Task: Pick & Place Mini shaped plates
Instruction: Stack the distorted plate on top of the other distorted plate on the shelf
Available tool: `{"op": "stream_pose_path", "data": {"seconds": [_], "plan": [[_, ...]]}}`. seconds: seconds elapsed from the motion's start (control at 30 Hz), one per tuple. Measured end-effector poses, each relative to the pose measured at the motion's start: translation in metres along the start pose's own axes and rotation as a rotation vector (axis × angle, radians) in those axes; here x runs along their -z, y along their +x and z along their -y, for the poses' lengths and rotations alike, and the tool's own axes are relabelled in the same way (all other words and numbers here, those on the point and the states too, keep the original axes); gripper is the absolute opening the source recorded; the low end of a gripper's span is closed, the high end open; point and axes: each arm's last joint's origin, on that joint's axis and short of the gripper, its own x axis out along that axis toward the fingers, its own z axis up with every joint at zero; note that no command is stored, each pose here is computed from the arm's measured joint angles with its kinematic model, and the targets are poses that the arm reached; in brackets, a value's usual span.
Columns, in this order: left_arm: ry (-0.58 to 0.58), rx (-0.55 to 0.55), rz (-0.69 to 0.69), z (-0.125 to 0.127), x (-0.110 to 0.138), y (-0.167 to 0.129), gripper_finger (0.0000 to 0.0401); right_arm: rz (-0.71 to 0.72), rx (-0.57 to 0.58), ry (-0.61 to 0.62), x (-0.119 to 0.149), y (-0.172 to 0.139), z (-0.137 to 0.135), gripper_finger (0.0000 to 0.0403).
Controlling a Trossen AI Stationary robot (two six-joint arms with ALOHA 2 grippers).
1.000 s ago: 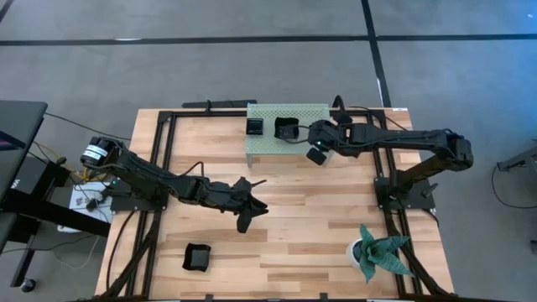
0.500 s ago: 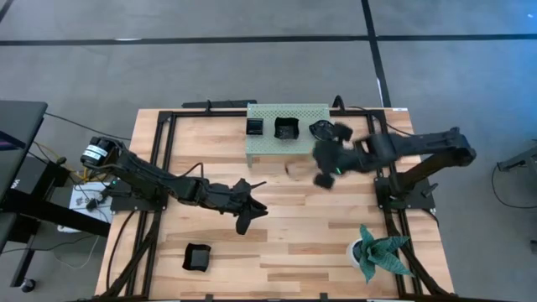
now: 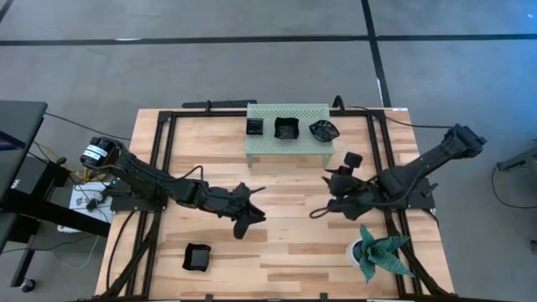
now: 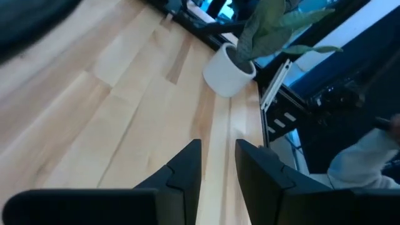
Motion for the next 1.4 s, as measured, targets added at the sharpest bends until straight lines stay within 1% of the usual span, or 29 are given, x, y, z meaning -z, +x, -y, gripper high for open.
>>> {"op": "stream_pose_path", "data": {"seconds": [0.03,0.1,0.17,0.23,0.3,0.37,0.43,0.5,0.57,0.63,0.67,0.73,0.8,0.87,0.97,1.03,1.1,1.17,1.27,1.33,1.4], "plan": [[-0.004,0.002,-0.005,0.0,0.0,0.0,0.0099,0.013,-0.018,0.007,0.004,0.003,-0.001,0.0101],[-0.012,0.006,-0.013,0.0,0.001,0.0,0.0099,0.052,-0.071,-0.019,0.013,0.008,-0.005,0.0101],[-0.01,-0.007,-0.026,-0.001,0.002,0.0,0.0099,0.141,-0.157,-0.029,0.014,0.014,-0.011,0.0101],[-0.008,-0.026,-0.046,-0.004,0.004,0.0,0.0099,0.273,-0.309,-0.059,0.01,0.016,-0.015,0.0101],[-0.017,-0.046,-0.09,-0.006,0.007,0.0,0.0099,0.43,-0.543,-0.105,0.006,0.018,-0.021,0.0101],[-0.068,-0.057,-0.157,-0.008,0.013,-0.001,0.0099,0.583,-0.75,-0.15,0.004,0.02,-0.024,0.0101],[-0.155,-0.093,-0.236,-0.011,0.02,-0.003,0.0099,0.69,-0.881,-0.163,0.001,0.02,-0.025,0.0101],[-0.241,-0.155,-0.324,-0.014,0.029,-0.006,0.0099,0.697,-0.939,-0.171,0.002,0.023,-0.027,0.0101],[-0.304,-0.217,-0.437,-0.019,0.039,-0.011,0.0099,0.663,-0.949,-0.142,0.003,0.028,-0.029,0.0101],[-0.319,-0.264,-0.583,-0.022,0.049,-0.018,0.0098,0.631,-0.956,-0.105,0.003,0.032,-0.03,0.0101],[-0.306,-0.269,-0.662,-0.023,0.054,-0.022,0.0098,0.616,-0.958,-0.093,0.003,0.033,-0.03,0.0101],[-0.222,-0.217,-0.78,-0.021,0.061,-0.029,0.0098,0.595,-0.956,-0.084,0.004,0.037,-0.032,0.0101],[-0.126,-0.15,-0.794,-0.016,0.061,-0.032,0.0097,0.585,-0.949,-0.088,0.004,0.04,-0.032,0.0101],[-0.071,-0.108,-0.777,-0.012,0.056,-0.037,0.0093,0.587,-0.941,-0.085,0.004,0.043,-0.032,0.0101],[-0.046,-0.101,-0.771,-0.009,0.05,-0.048,0.0083,0.579,-0.931,-0.08,0.004,0.045,-0.03,0.0101],[-0.029,-0.099,-0.788,-0.005,0.051,-0.056,0.0076,0.578,-0.922,-0.075,0.003,0.047,-0.029,0.0101],[0.019,-0.116,-0.815,-0.001,0.057,-0.063,0.007,0.587,-0.912,-0.08,0.003,0.047,-0.027,0.0101],[0.108,-0.125,-0.843,0.003,0.066,-0.069,0.0066,0.599,-0.896,-0.104,0.003,0.049,-0.025,0.0101],[0.19,-0.15,-0.846,0.009,0.082,-0.072,0.0065,0.604,-0.877,-0.126,0.003,0.051,-0.023,0.0101],[0.195,-0.186,-0.852,0.011,0.092,-0.073,0.0067,0.603,-0.868,-0.128,0.003,0.053,-0.022,0.0101],[0.176,-0.205,-0.863,0.013,0.098,-0.072,0.0072,0.599,-0.863,-0.125,0.003,0.054,-0.021,0.0101]]}}
